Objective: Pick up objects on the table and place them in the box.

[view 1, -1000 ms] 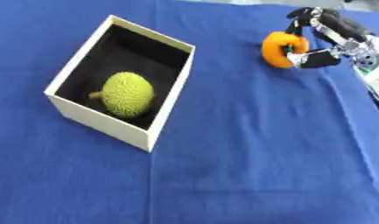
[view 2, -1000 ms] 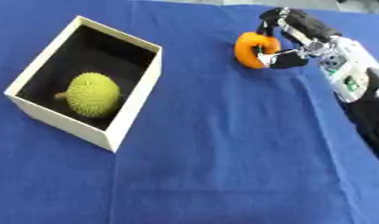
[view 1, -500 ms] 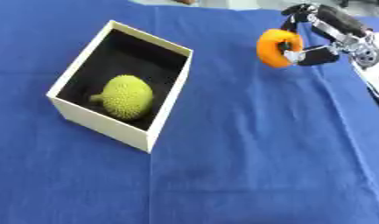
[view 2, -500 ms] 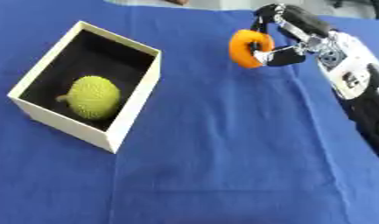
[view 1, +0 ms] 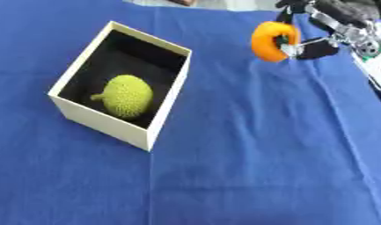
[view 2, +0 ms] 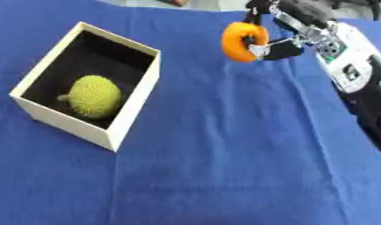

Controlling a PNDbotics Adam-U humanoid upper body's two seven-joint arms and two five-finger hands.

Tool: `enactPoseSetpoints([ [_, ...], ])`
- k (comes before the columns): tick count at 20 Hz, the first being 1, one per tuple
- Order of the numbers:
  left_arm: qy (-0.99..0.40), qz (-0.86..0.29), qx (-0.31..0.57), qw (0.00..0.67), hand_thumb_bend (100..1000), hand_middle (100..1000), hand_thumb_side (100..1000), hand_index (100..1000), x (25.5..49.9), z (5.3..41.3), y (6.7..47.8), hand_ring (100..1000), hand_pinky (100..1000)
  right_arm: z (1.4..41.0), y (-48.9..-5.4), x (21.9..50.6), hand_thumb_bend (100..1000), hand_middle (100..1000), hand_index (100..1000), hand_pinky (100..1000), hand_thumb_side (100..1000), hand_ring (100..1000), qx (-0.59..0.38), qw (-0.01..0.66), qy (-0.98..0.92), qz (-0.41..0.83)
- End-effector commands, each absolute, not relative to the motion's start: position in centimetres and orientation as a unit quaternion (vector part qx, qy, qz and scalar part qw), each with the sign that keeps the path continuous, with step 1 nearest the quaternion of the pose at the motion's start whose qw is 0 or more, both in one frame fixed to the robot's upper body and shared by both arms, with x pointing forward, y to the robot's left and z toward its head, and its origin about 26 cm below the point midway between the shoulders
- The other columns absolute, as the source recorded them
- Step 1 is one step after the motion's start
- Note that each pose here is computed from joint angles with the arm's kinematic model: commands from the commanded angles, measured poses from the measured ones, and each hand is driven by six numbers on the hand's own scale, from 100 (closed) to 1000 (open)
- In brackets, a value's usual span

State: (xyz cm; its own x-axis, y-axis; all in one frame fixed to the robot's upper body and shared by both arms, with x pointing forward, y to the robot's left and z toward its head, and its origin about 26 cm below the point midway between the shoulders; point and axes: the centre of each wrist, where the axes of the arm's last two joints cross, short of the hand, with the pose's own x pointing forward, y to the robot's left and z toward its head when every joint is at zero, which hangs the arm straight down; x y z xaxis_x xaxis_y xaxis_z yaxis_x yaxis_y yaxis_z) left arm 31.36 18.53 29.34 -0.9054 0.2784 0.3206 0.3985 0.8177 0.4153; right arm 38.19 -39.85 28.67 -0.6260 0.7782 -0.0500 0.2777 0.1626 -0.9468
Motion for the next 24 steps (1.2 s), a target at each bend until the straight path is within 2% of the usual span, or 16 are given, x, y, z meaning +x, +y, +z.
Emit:
enactPoseSetpoints([
  [1, -0.946, -0.246, -0.18, 0.112, 100, 622, 567, 792, 30.9, 29.8, 18.4, 736, 741, 31.7, -38.6, 37.0, 100, 402, 647, 824, 200, 861, -0.355, 0.18, -0.735, 0.549],
  [7, -0.946, -0.244, -0.186, 0.108, 100, 622, 567, 792, 30.9, 29.9, 18.1, 736, 741, 33.3, -34.5, 36.4, 100, 397, 647, 833, 198, 864, -0.302, 0.138, -0.753, 0.568],
  [13, -0.945, -0.241, -0.198, 0.101, 100, 622, 568, 791, 30.8, 30.0, 17.7, 735, 741, 34.4, -30.3, 37.2, 100, 390, 644, 842, 199, 869, -0.238, 0.11, -0.769, 0.583],
  [24, -0.943, -0.237, -0.218, 0.078, 100, 623, 569, 791, 30.7, 30.4, 16.9, 734, 743, 35.2, -25.9, 39.7, 100, 376, 641, 862, 212, 884, -0.169, 0.124, -0.787, 0.581],
])
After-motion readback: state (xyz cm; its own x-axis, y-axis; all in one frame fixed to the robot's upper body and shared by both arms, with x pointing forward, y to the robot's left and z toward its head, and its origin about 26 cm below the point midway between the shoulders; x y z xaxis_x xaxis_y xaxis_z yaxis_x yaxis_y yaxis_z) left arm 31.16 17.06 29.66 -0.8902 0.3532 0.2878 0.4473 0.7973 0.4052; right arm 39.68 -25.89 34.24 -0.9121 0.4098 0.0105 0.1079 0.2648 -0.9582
